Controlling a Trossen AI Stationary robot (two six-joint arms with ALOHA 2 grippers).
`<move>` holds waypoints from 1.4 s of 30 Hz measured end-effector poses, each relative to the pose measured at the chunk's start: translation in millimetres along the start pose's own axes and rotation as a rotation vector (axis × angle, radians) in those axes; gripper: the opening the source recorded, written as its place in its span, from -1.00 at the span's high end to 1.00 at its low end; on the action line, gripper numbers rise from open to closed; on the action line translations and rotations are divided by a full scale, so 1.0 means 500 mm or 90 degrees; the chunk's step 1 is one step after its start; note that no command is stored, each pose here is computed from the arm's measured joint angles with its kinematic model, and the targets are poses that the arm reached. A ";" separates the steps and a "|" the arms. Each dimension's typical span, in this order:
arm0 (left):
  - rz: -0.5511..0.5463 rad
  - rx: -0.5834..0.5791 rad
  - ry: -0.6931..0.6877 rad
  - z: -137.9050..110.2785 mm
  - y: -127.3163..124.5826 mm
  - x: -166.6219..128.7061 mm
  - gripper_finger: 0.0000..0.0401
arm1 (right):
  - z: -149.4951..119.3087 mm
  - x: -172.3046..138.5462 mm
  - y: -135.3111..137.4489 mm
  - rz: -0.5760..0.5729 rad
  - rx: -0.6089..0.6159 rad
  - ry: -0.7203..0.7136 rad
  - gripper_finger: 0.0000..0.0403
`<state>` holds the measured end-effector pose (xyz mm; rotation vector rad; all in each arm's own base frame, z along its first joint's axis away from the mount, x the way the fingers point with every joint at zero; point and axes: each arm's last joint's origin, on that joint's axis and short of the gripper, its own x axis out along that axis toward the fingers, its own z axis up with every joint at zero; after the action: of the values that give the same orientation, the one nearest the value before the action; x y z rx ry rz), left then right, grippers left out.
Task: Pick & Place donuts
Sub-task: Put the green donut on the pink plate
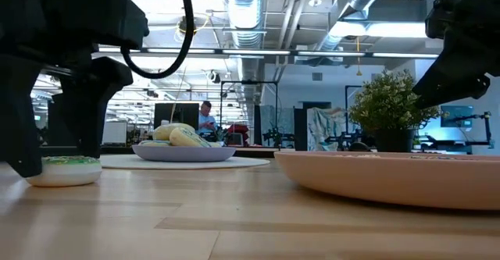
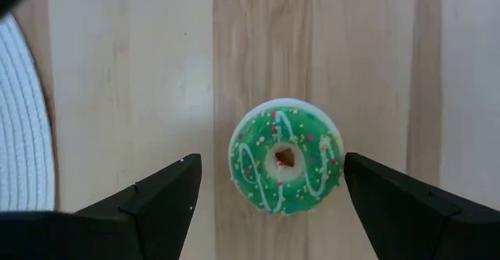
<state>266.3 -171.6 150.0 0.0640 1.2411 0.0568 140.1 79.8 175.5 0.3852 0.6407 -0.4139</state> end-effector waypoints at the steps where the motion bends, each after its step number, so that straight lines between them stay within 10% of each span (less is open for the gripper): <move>1: -0.002 -0.001 -0.004 0.000 0.000 0.002 -0.54 | 0.000 0.000 0.000 0.000 -0.001 0.000 -0.15; 42: -0.044 -0.015 -0.030 -0.009 0.000 0.023 -0.12 | 0.000 0.000 0.000 0.000 -0.003 0.000 -0.15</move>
<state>265.6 -170.6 137.5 0.0021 1.1949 0.0089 140.2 79.8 175.7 0.3814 0.6410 -0.4120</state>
